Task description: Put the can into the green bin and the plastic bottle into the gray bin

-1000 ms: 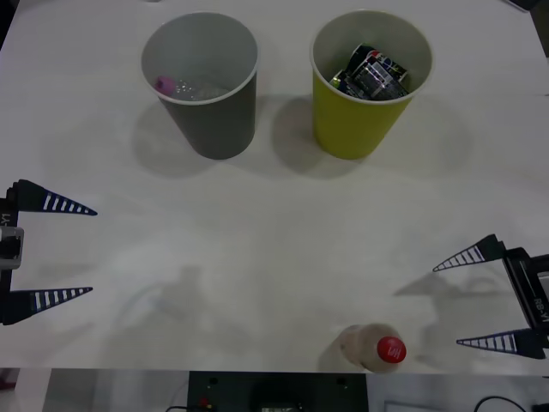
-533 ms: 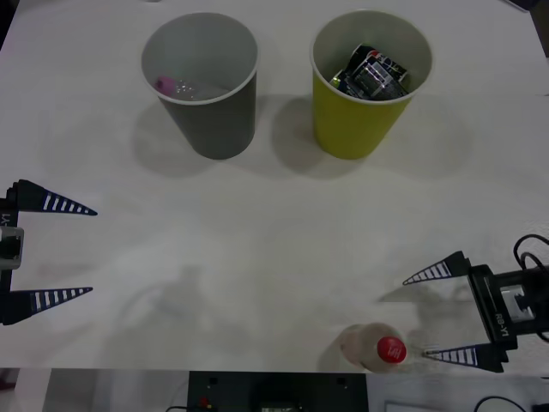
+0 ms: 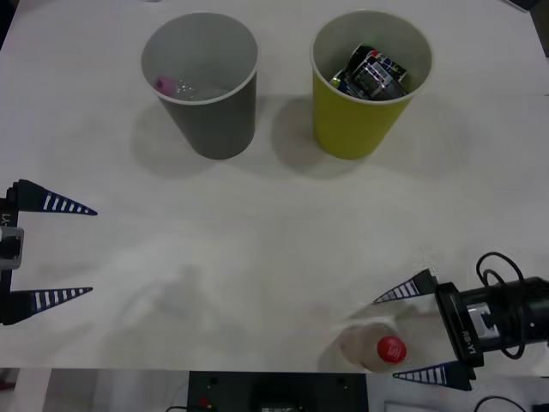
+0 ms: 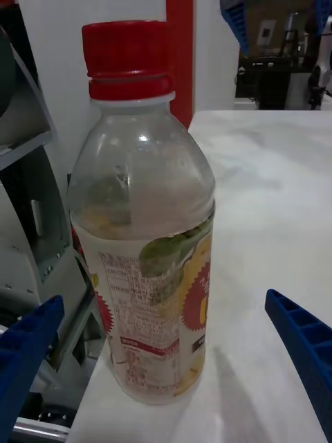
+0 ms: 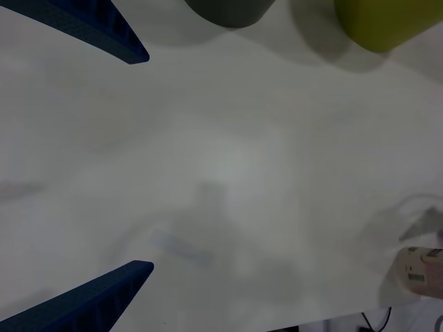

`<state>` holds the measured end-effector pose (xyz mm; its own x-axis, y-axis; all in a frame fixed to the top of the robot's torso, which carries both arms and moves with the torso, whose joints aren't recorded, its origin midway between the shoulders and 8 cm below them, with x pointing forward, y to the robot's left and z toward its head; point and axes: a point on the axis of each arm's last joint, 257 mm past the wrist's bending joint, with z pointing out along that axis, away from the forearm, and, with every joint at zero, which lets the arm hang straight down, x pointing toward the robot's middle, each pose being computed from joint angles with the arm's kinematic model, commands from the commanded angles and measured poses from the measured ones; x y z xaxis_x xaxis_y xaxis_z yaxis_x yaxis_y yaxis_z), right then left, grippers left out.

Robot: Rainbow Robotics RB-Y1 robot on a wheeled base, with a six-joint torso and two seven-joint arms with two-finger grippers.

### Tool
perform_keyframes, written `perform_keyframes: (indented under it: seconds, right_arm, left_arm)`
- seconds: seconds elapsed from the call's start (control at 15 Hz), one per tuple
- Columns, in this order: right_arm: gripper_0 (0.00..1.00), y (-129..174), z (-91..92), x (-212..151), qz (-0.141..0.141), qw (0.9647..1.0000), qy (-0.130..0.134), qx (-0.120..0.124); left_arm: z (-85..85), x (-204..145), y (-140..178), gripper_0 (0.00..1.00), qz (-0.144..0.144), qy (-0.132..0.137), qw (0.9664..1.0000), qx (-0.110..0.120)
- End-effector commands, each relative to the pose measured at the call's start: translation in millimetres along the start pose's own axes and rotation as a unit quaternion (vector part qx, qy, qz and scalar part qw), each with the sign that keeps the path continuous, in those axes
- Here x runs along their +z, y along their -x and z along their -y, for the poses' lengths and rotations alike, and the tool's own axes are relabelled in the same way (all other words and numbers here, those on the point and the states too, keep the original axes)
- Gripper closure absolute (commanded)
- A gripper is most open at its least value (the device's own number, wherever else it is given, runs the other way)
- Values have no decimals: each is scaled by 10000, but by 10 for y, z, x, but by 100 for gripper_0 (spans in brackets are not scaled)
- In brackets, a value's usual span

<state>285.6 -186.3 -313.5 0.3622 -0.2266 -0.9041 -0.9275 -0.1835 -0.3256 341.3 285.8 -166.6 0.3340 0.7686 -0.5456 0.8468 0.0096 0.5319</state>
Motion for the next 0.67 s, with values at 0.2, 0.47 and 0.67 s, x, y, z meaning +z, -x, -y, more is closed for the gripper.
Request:
perform_keyframes:
  seconds: [0.2,0.47,0.67]
  right_arm:
    - [0,33,-68,193,186,9998,92,-14]
    - [0,47,-103,305,283,9995,131,-42]
    - [0,53,-107,337,310,9994,134,-76]
  left_arm:
    - [0,0,0,2,0,0,10000,0]
    - [0,0,0,2,0,0,10000,0]
    - [0,0,0,2,0,0,10000,0]
